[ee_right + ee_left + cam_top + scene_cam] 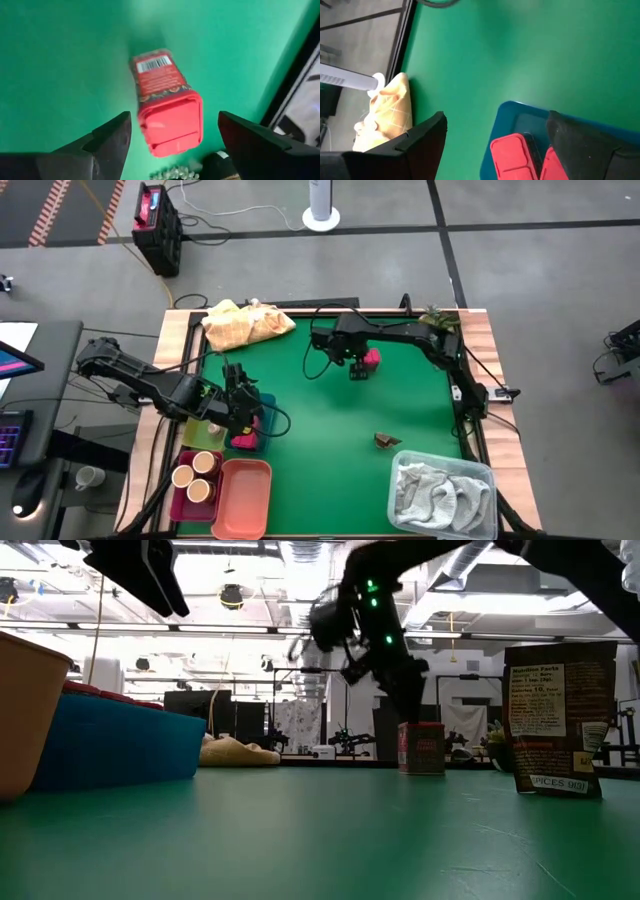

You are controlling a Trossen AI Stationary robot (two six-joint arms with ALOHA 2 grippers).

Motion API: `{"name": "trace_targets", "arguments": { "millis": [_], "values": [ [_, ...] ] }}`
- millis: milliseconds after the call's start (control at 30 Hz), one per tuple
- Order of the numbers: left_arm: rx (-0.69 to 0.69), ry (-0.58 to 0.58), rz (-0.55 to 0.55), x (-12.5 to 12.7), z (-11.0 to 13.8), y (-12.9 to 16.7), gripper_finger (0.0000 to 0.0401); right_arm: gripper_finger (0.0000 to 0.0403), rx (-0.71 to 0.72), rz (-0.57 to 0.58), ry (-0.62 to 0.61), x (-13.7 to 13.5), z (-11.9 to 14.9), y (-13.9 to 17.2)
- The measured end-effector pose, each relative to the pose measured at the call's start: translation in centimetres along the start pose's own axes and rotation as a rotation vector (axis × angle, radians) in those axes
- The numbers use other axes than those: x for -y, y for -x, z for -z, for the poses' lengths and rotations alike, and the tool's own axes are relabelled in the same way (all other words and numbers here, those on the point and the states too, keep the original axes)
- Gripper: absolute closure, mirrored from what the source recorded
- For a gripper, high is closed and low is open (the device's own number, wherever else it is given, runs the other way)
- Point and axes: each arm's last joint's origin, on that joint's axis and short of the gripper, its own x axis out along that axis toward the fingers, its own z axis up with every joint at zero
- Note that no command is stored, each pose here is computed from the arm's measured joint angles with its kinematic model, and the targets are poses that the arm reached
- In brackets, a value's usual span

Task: Sort spices by type
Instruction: Put the red seasoning can into the blue bin

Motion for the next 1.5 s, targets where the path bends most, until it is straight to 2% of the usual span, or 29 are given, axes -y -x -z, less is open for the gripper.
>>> {"name": "trace_targets", "arguments": {
  "millis": [267, 400, 600, 833, 1000, 1200, 1333, 1500],
  "values": [
    [0.000, 0.000, 0.000, 0.0, 0.0, 0.0, 0.0074, 0.0074, -0.093, 0.037, 0.019, -0.5, 0.3, -3.1],
    [0.000, 0.004, 0.000, 0.0, 0.0, 0.0, 0.0074, 0.0096, -0.099, 0.035, 0.036, -0.8, 0.2, -4.1],
    [0.000, 0.006, 0.000, 0.0, 0.0, 0.0, 0.0074, 0.0166, -0.078, 0.048, 0.040, -1.5, -0.1, -3.8],
    [-0.037, -0.044, -0.012, -0.3, 0.5, 0.2, 0.0074, 0.0168, -0.038, 0.068, 0.070, -3.2, -0.6, -2.8],
    [-0.048, -0.012, -0.017, -1.0, 1.1, 0.8, 0.0074, 0.0168, 0.117, 0.082, 0.064, -4.3, -0.5, 1.0],
    [-0.065, 0.102, 0.038, -1.2, 1.7, 1.6, 0.0074, 0.0165, 0.449, -0.040, 0.072, -5.9, -0.9, 5.4],
    [-0.002, 0.141, 0.061, -0.4, 1.2, 1.9, 0.0074, 0.0165, 0.606, -0.047, 0.123, -7.5, -1.5, 7.2],
    [0.119, 0.183, 0.108, 1.2, -0.8, 1.2, 0.0074, 0.0165, 0.747, -0.025, 0.156, -9.3, -2.4, 8.6]
  ]
}}
